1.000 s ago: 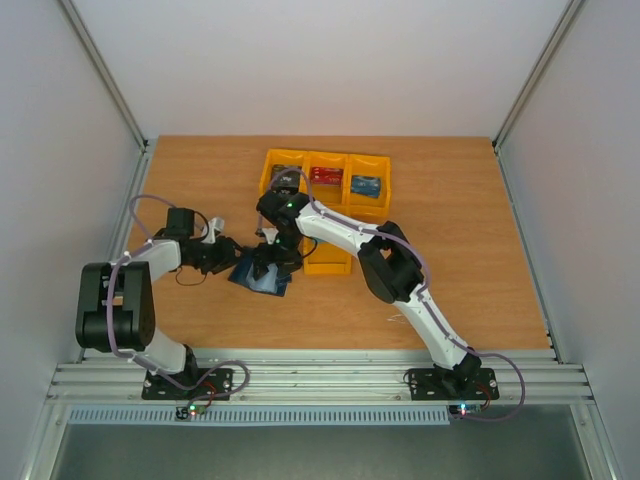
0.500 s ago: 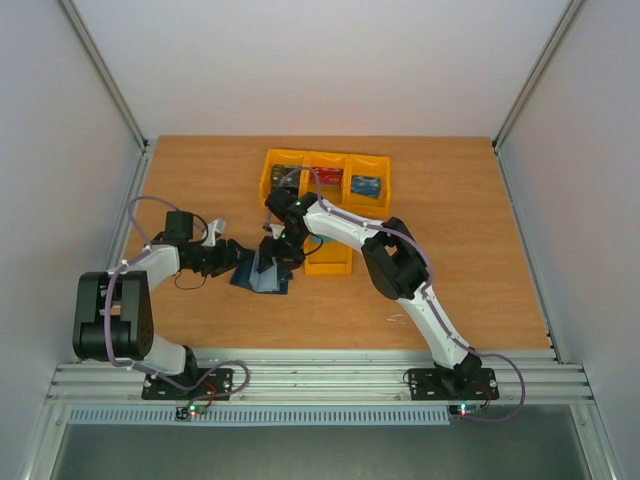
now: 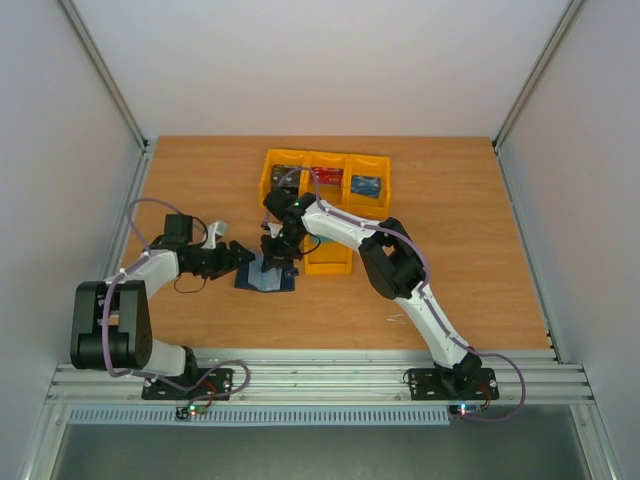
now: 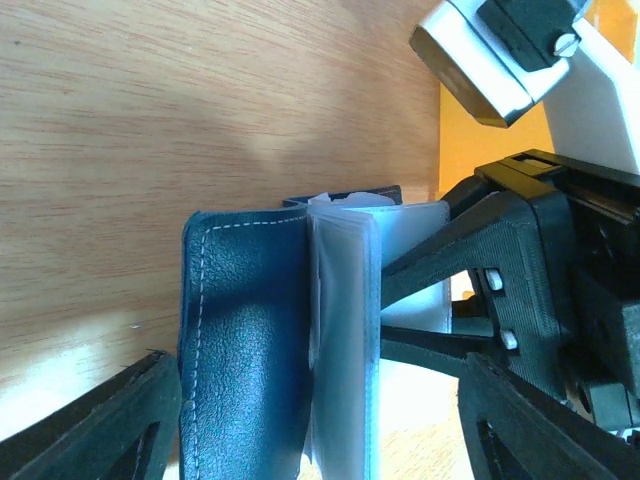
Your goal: Take the credit cards out of the card holder
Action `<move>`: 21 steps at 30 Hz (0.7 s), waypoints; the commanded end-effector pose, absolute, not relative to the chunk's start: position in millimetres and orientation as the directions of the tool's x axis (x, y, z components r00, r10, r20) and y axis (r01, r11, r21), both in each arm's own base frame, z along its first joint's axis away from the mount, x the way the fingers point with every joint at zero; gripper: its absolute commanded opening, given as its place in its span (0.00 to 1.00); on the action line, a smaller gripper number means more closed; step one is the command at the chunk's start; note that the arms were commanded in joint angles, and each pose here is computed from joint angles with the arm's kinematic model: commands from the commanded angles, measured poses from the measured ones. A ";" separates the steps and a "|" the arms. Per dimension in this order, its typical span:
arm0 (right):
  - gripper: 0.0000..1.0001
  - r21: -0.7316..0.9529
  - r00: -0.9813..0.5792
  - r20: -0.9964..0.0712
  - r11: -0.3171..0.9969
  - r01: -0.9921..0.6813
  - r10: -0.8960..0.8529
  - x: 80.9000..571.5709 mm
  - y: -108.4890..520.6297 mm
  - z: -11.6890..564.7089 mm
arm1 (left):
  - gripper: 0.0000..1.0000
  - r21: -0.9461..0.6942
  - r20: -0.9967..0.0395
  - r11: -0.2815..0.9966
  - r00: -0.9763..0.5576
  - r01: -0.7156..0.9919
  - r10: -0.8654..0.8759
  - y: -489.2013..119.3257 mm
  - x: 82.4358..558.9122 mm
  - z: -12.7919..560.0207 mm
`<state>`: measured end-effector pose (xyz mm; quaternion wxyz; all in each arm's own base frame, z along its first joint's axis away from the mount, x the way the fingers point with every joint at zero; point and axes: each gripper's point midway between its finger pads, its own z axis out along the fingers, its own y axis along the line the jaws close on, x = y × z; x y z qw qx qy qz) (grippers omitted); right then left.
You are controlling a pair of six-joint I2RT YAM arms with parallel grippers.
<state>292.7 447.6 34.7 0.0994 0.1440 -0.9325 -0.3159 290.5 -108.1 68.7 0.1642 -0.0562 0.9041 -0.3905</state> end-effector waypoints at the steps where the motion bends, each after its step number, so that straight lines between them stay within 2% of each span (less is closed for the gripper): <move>1: 0.05 0.638 -0.940 0.074 0.740 -0.213 -0.334 298.9 457.0 33.8 | 0.76 -0.737 -0.264 0.674 -0.939 0.050 -0.220 -112.4 288.4 71.8; 5: 0.01 0.655 -0.937 0.069 0.724 -0.218 -0.344 297.9 459.7 38.5 | 0.71 -0.737 -0.255 0.674 -0.941 0.041 -0.221 -111.9 288.7 68.5; 11: 0.01 0.694 -0.927 0.049 0.681 -0.236 -0.372 294.8 466.3 51.8 | 0.45 -0.734 -0.214 0.679 -0.952 0.008 -0.220 -111.3 289.8 58.9; 13: 0.01 0.696 -0.927 0.034 0.675 -0.247 -0.374 294.9 466.4 56.3 | 0.41 -0.734 -0.215 0.679 -0.952 0.009 -0.219 -111.5 289.9 59.2; 16: 0.01 0.698 -0.927 0.017 0.669 -0.257 -0.374 296.1 466.3 62.7 | 0.44 -0.735 -0.227 0.678 -0.949 0.020 -0.218 -111.6 290.0 62.3; 21: 0.01 0.702 -0.928 0.009 0.663 -0.260 -0.373 296.5 467.1 67.2 | 0.59 -0.750 -0.258 0.659 -0.944 0.060 -0.207 -115.3 288.5 72.8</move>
